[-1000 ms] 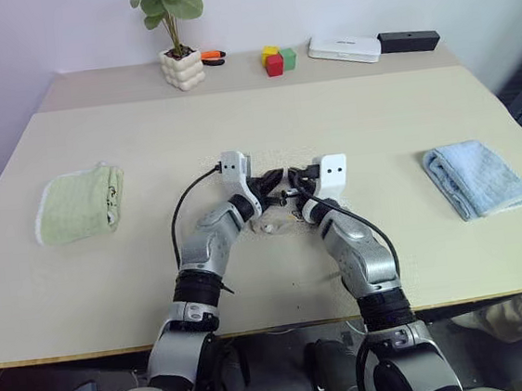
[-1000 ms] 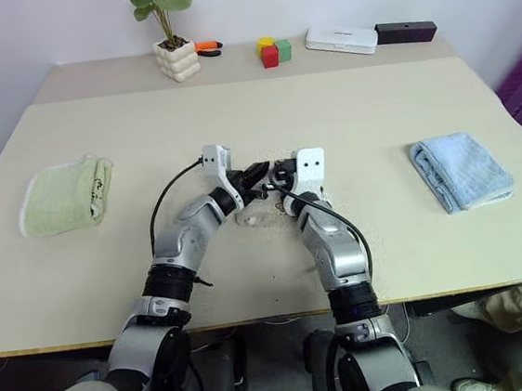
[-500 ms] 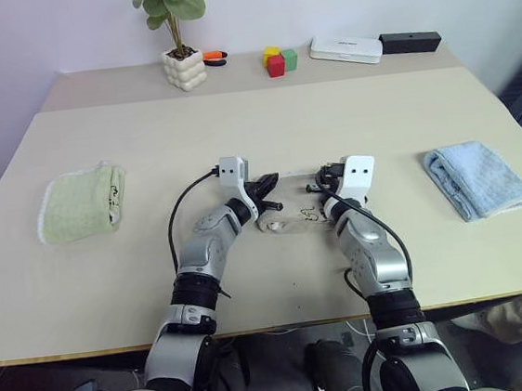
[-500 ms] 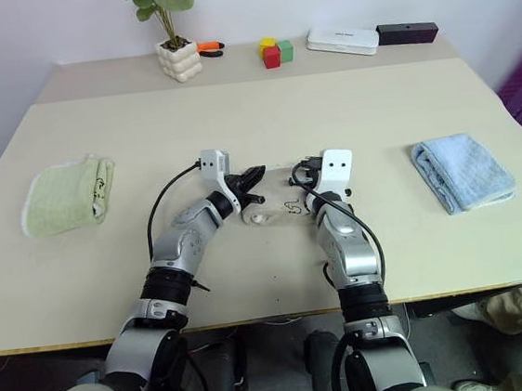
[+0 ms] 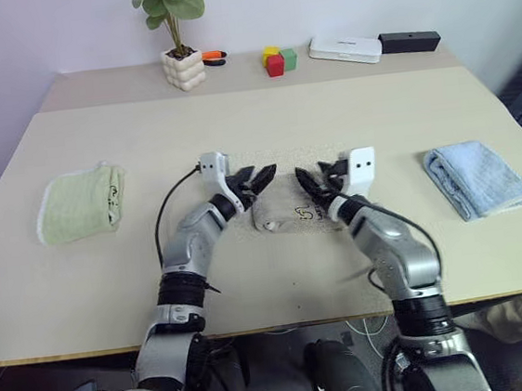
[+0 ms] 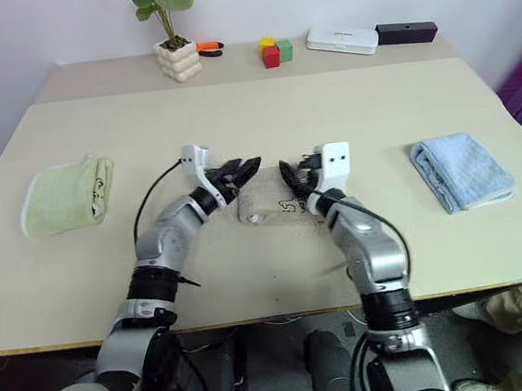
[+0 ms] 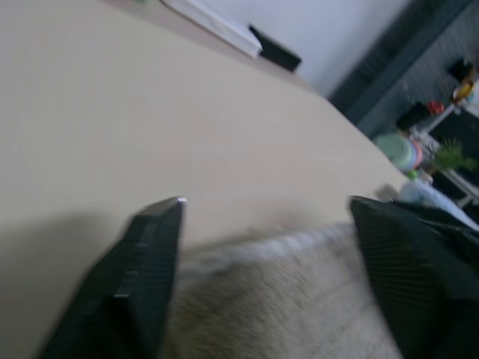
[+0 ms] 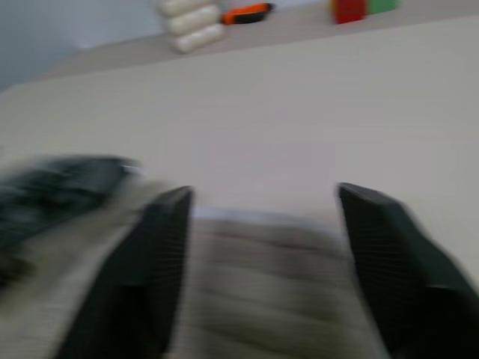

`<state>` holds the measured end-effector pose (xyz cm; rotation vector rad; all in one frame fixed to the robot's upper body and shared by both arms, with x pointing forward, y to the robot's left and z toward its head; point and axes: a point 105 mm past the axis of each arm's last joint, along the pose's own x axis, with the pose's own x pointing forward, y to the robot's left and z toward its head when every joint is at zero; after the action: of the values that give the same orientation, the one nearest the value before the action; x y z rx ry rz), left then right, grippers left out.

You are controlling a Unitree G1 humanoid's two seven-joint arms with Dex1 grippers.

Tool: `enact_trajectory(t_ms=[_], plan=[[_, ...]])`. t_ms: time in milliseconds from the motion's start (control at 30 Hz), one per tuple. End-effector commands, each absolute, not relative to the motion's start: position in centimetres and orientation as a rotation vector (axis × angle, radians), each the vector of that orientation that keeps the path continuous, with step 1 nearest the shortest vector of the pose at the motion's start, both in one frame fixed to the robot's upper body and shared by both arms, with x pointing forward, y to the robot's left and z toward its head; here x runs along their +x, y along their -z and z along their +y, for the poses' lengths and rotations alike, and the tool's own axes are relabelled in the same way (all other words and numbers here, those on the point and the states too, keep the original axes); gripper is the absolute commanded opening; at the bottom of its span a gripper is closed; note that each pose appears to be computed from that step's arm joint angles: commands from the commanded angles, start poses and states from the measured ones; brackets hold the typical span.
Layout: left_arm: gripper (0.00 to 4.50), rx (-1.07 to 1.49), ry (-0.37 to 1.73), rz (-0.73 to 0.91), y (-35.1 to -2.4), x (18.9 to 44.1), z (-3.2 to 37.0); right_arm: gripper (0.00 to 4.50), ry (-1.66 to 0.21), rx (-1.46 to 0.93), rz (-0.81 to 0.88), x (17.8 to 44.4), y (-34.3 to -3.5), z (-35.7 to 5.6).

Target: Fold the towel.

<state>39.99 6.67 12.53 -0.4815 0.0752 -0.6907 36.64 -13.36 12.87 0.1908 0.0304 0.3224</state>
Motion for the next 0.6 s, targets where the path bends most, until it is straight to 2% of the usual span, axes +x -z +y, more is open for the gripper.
enact_trajectory(t_ms=[33, 167, 333, 600], plan=[[4.5, -0.455, 0.77, -0.009, -15.7, 39.6, 7.2, 4.46, -0.335, 0.197, -0.039, 36.3, -15.8, -15.2], [4.5, -0.347, 0.92, -0.029, -16.1, 38.2, 8.2, 4.46, -0.366, 0.319, 0.071, 35.5, -15.0, -16.4], [4.5, -0.243, 1.234, -0.016, -16.5, 34.3, 9.7, 4.46, -0.401, 0.488, 0.195, 33.9, -14.4, -18.4], [4.5, -0.296, 1.404, 0.027, -18.0, 32.3, 12.3, 4.46, -0.49, 0.651, 0.416, 32.1, -13.6, -19.7]])
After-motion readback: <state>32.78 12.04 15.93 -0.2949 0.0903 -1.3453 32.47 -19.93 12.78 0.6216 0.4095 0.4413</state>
